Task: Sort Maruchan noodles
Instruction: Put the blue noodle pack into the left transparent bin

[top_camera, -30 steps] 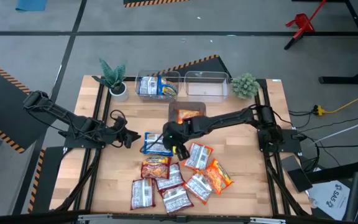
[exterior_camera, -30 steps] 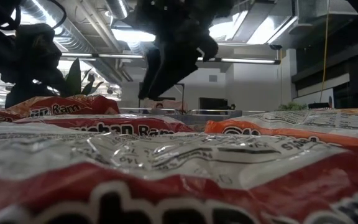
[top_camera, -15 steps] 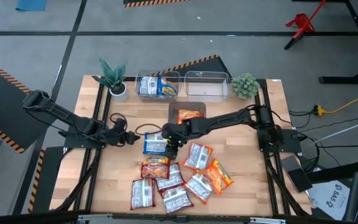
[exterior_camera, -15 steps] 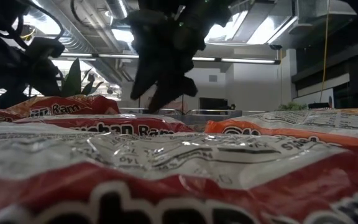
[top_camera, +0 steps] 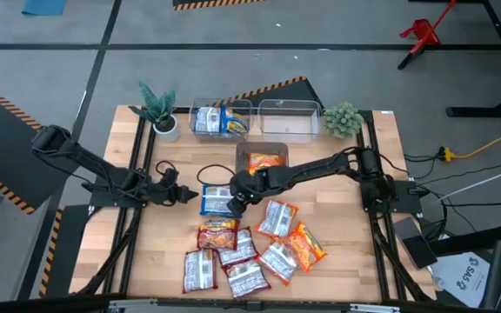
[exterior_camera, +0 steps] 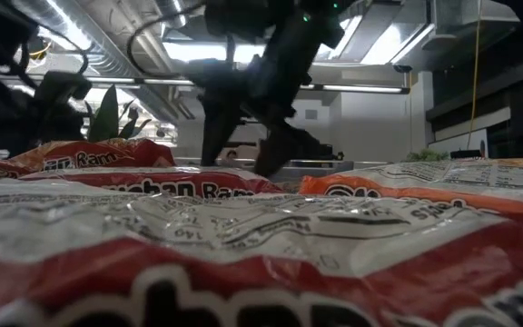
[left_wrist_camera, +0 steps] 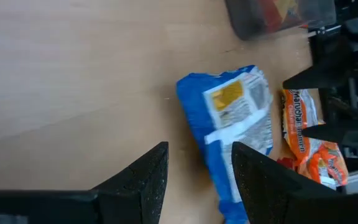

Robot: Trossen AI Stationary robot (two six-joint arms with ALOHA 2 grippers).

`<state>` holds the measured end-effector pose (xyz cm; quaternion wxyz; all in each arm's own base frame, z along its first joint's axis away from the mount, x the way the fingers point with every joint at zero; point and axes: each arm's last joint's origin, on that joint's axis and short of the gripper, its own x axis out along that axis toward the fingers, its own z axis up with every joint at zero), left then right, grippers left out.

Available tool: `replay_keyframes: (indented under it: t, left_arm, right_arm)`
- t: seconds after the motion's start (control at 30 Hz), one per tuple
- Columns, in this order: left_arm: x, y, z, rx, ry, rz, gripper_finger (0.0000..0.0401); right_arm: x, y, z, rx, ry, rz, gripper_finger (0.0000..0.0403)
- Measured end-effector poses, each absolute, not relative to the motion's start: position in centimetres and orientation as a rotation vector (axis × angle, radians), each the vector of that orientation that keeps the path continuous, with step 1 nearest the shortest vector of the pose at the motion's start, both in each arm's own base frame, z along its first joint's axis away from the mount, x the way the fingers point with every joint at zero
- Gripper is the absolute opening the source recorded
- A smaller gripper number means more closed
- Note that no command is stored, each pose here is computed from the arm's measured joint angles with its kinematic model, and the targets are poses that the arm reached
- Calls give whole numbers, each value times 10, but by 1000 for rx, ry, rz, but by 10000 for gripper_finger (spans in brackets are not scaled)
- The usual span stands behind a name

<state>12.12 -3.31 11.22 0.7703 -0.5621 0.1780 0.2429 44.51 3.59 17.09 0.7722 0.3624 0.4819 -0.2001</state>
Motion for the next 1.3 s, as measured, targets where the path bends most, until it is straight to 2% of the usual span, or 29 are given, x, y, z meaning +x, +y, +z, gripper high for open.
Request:
replay_keyframes:
  t: [0.2,0.37,0.63,0.8,1.3]
  left_arm:
    - [119,-32,107,-1187,365,508,172]
    - [120,-32,108,-1187,367,493,172]
    - [120,-32,106,-1208,365,514,172]
    - [123,-32,106,-1241,339,513,172]
    - [134,-34,100,-1247,354,513,172]
  right_arm:
    - [435,43,144,886,1026,-485,347]
    - [439,44,137,1007,901,-459,343]
    - [441,42,137,987,830,-501,339]
    - [449,42,136,1007,763,-458,339]
    - [457,44,124,1052,728,-413,340]
